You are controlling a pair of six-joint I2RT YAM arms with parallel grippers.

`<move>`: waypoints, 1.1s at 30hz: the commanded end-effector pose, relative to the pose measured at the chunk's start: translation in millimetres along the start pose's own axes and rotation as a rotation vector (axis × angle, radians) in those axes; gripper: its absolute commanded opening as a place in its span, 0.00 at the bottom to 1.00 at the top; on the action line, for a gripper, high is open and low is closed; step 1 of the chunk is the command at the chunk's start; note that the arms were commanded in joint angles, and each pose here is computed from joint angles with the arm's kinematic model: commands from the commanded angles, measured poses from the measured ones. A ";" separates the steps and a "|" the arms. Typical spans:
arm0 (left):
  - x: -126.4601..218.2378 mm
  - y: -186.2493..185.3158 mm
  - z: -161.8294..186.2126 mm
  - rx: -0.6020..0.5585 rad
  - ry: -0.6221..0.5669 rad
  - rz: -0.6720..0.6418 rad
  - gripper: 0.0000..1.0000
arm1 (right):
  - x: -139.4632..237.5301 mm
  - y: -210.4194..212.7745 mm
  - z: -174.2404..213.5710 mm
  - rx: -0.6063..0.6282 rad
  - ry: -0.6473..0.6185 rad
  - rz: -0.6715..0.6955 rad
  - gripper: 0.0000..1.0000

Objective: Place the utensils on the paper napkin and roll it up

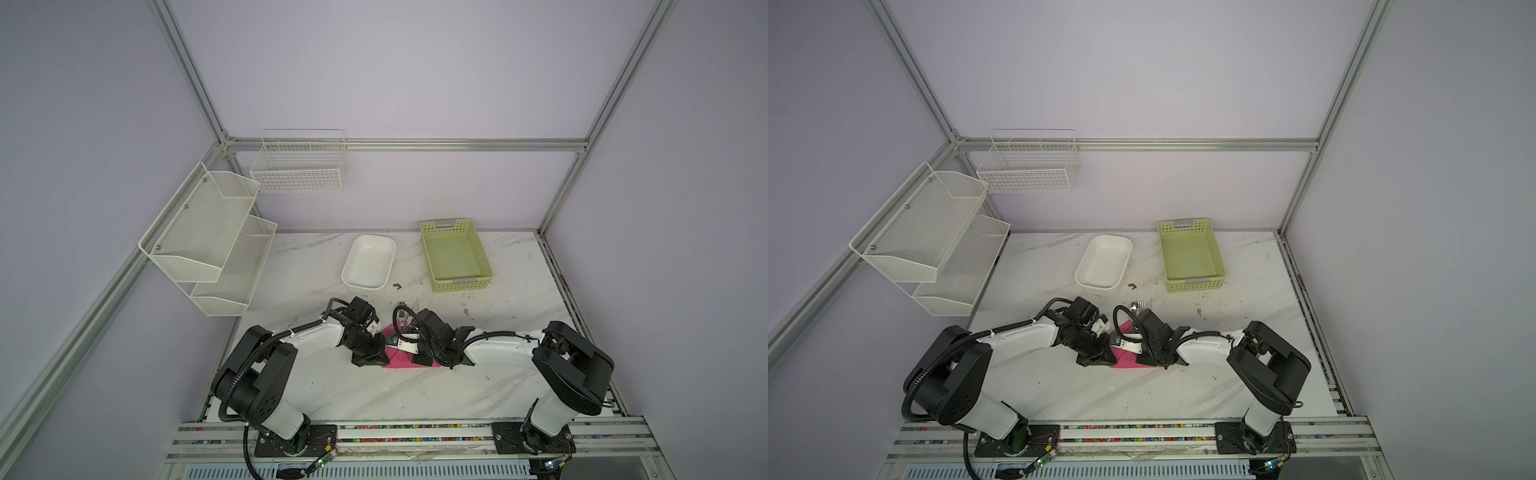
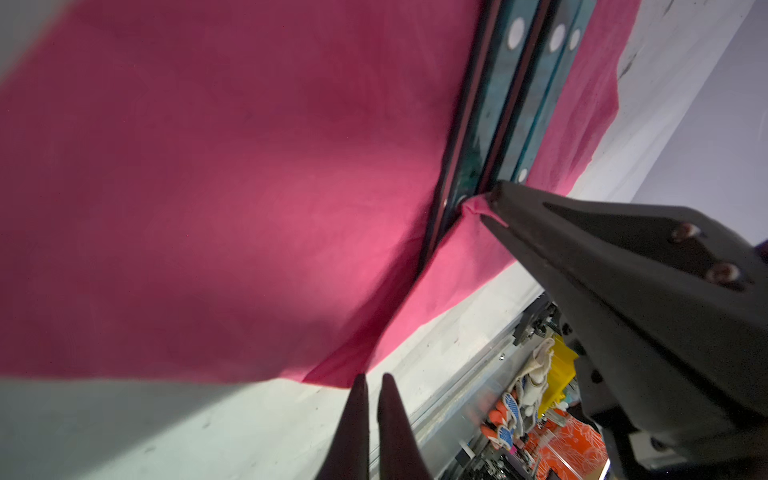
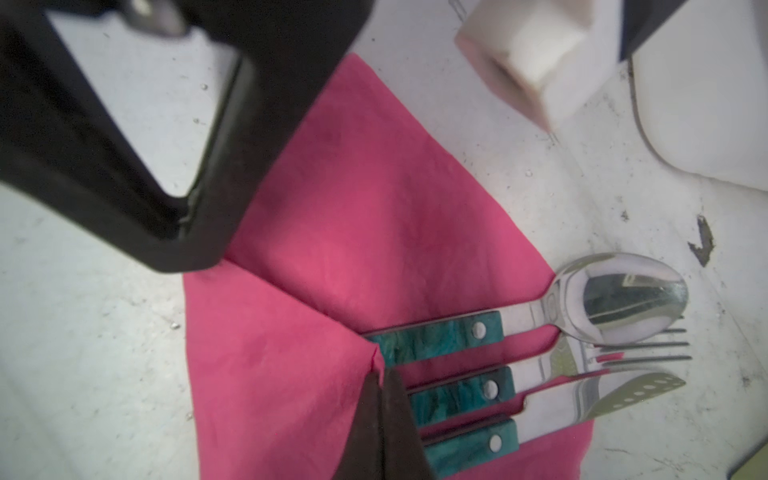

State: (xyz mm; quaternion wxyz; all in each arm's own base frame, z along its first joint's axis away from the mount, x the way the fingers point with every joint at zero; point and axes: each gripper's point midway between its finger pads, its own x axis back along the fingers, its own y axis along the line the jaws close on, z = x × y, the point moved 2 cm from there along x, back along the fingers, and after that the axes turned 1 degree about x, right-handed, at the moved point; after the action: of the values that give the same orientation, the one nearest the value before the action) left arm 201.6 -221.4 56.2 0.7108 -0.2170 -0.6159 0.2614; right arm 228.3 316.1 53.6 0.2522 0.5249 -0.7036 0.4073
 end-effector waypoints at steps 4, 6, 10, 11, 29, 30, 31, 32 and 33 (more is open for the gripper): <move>-6.8 -17.1 0.6 0.002 0.027 0.138 0.08 | -1.8 2.5 8.6 0.004 0.026 -0.013 0.00; -9.6 -12.6 0.6 0.008 0.029 0.124 0.08 | -2.0 2.6 9.5 0.003 0.029 -0.012 0.00; -18.7 4.7 2.7 0.034 0.043 0.062 0.08 | -2.8 2.9 10.3 0.004 0.033 -0.014 0.00; -20.5 8.8 3.0 0.040 0.047 0.045 0.07 | -2.7 2.9 9.2 0.005 0.030 -0.015 0.00; -27.6 33.7 7.1 0.069 0.050 -0.053 0.06 | 33.9 -23.1 -27.4 -0.319 -0.067 0.057 0.28; -27.4 33.8 7.1 0.070 0.048 -0.053 0.05 | 37.9 -24.1 -30.8 -0.392 -0.073 0.052 0.28; -27.3 34.2 7.2 0.069 0.047 -0.055 0.05 | 41.5 -24.9 -33.2 -0.454 -0.080 0.048 0.28; -27.5 34.7 7.7 0.070 0.047 -0.058 0.05 | 47.7 -24.8 -39.8 -0.526 -0.097 0.038 0.27; -27.6 35.3 7.8 0.072 0.046 -0.059 0.05 | 53.2 -23.9 -45.3 -0.606 -0.123 0.016 0.25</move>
State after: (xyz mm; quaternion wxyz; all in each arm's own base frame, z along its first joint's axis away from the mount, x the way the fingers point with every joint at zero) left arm 201.3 -228.0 35.4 0.7226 -0.2184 -0.5927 0.2810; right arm 236.8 318.5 101.4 0.3036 0.4683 -0.7856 0.2671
